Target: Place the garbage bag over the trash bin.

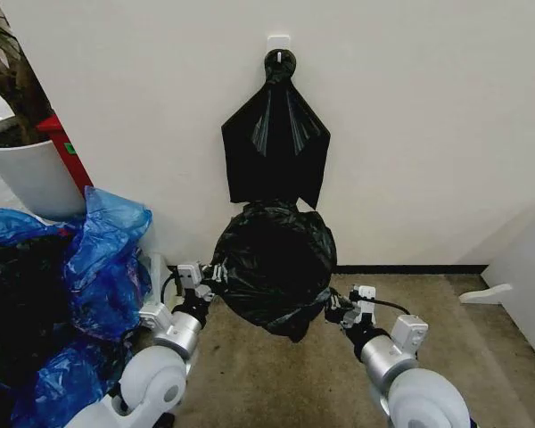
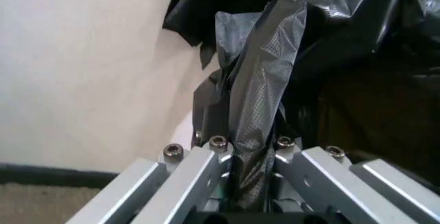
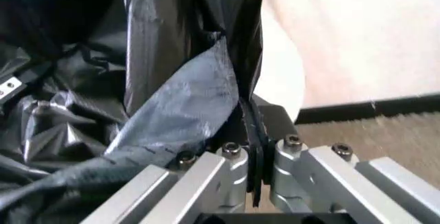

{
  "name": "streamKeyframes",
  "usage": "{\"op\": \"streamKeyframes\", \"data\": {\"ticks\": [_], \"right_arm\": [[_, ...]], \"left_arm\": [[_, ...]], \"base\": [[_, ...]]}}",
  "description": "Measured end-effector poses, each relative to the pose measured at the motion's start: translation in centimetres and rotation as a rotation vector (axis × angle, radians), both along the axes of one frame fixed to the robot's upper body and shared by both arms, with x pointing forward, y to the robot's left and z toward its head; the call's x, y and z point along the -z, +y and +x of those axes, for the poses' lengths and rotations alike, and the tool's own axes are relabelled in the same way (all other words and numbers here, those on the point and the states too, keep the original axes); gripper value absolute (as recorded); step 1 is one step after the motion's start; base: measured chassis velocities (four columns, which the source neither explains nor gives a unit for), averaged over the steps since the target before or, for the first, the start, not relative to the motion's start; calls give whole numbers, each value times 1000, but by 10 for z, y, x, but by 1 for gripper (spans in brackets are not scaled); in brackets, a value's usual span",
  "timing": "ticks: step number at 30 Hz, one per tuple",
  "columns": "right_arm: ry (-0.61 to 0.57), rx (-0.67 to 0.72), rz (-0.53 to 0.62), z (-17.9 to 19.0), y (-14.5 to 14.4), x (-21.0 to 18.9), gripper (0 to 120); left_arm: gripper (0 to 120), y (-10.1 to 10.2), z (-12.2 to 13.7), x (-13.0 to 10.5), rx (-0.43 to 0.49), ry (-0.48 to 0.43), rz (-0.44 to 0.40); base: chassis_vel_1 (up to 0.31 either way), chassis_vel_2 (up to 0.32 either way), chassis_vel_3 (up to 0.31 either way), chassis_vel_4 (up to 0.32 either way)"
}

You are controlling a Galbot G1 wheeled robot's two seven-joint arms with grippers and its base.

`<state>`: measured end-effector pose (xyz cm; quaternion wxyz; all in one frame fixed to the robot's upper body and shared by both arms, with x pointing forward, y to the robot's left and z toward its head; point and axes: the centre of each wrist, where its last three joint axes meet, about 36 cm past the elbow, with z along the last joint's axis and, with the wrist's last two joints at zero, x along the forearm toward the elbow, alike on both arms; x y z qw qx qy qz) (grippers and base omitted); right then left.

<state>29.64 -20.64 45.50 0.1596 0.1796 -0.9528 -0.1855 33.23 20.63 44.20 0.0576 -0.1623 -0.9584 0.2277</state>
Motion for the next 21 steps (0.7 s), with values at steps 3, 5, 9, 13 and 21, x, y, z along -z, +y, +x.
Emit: {"op": "streamKeyframes", "data": {"ticks": [3,5,9,13,21], "right_arm": [[-18,-21,-19,2,-5,10,0],[-27,-28,-25,2,-6,13,0],[-66,-65,-39,-4,-8,16,0],[-91,-90,-36,-8,-6,10,0],[-160,-200,-99,-4,-22,30,0]], "left_arm": [[1,0,1,-2,3,31,-24],[1,0,2,-3,1,42,-31],[1,7,14,14,-36,47,6],[1,13,20,31,-36,24,45],[1,16,23,38,-11,90,-19]], "base": [[0,0,0,0],[0,0,0,0],[0,0,0,0],[0,0,0,0],[0,0,0,0]]}}
